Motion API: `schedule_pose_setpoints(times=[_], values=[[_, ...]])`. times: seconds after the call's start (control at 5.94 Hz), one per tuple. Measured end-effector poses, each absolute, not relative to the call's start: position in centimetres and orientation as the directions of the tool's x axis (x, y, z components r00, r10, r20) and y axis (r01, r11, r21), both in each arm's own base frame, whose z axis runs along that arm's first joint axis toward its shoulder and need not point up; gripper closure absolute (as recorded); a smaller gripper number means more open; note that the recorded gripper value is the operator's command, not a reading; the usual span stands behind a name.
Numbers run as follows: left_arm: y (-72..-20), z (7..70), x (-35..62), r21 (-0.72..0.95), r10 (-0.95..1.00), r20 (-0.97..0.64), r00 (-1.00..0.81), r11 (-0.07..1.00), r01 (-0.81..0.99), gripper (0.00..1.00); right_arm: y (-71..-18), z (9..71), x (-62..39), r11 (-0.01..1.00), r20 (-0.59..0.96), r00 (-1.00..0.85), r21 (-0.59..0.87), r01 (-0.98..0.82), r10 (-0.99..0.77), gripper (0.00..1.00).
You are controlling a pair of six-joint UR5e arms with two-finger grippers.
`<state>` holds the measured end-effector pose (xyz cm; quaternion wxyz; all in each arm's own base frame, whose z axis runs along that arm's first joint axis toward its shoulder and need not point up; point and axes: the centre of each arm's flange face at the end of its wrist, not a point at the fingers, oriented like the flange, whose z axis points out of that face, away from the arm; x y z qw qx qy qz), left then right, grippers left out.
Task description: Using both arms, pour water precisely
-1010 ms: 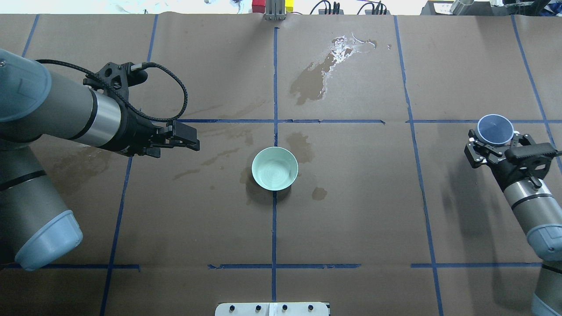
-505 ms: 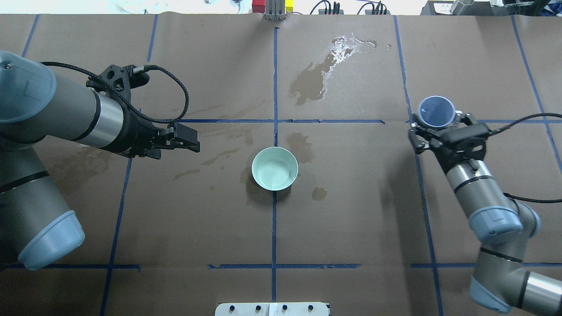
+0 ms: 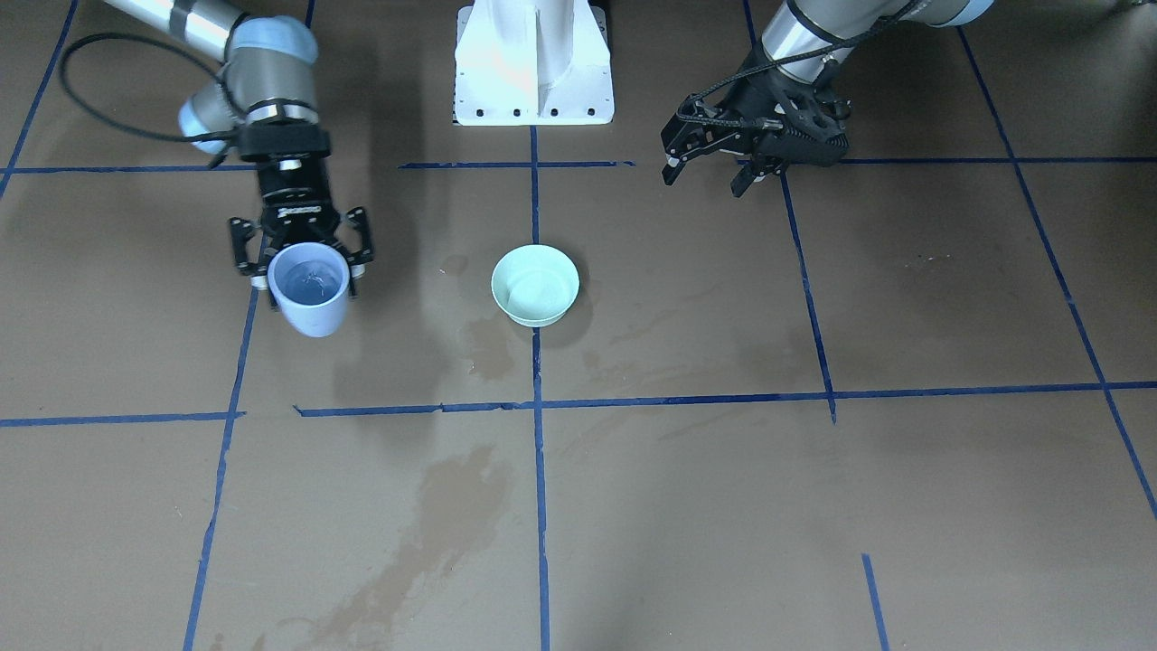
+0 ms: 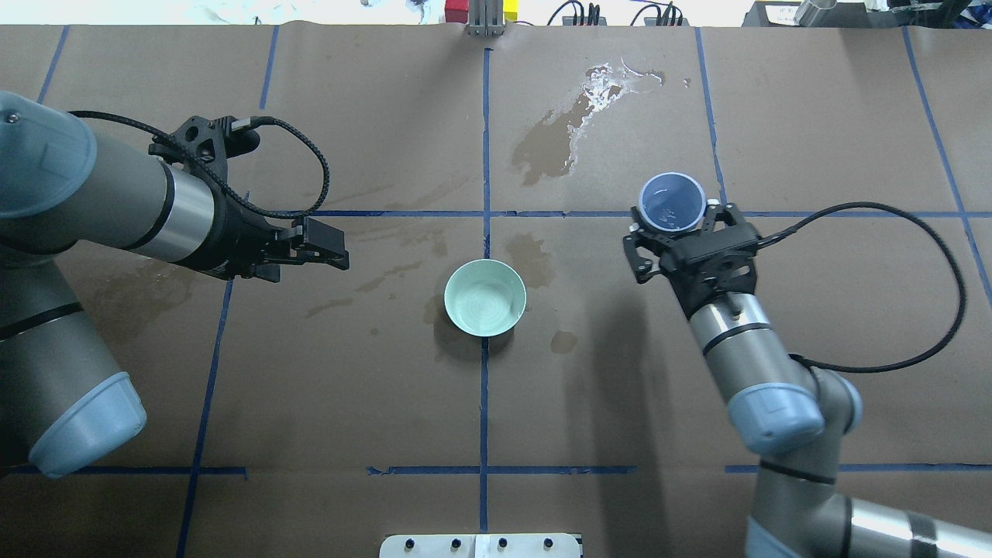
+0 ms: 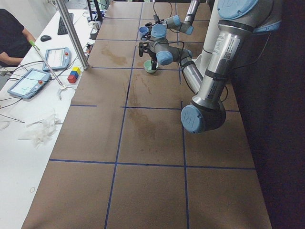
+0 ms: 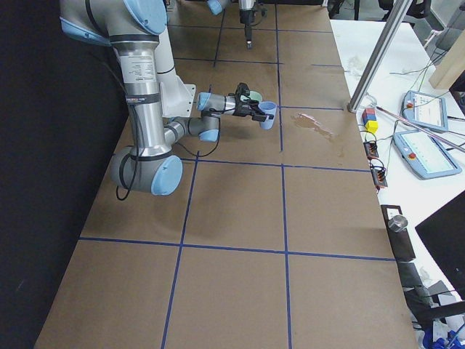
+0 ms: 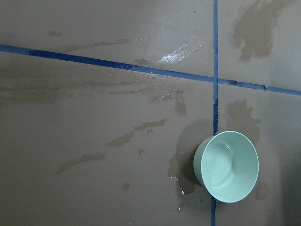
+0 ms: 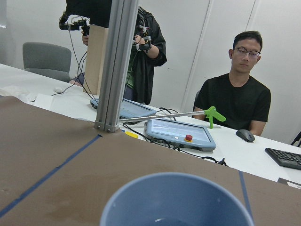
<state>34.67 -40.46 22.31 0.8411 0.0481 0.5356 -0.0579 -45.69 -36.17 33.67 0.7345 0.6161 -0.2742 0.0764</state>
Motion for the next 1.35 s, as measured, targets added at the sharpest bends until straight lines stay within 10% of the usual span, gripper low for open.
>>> schedule_pose_setpoints(times=[0.5, 1.35], values=[[-40.1, 23.5, 34.1, 0.008, -0.058, -0.9, 0.431, 0.989, 0.149, 0.0, -32.3, 26.3, -52.1, 0.208, 0.442, 0.871, 0.892, -0.402, -0.212, 0.98], [-39.9, 23.3, 33.9, 0.01, -0.057, -0.902, 0.427, 0.989, 0.151, 0.0, -31.8, 26.0, -54.6, 0.205, 0.135, 0.959, 0.975, -0.084, -0.249, 1.0]])
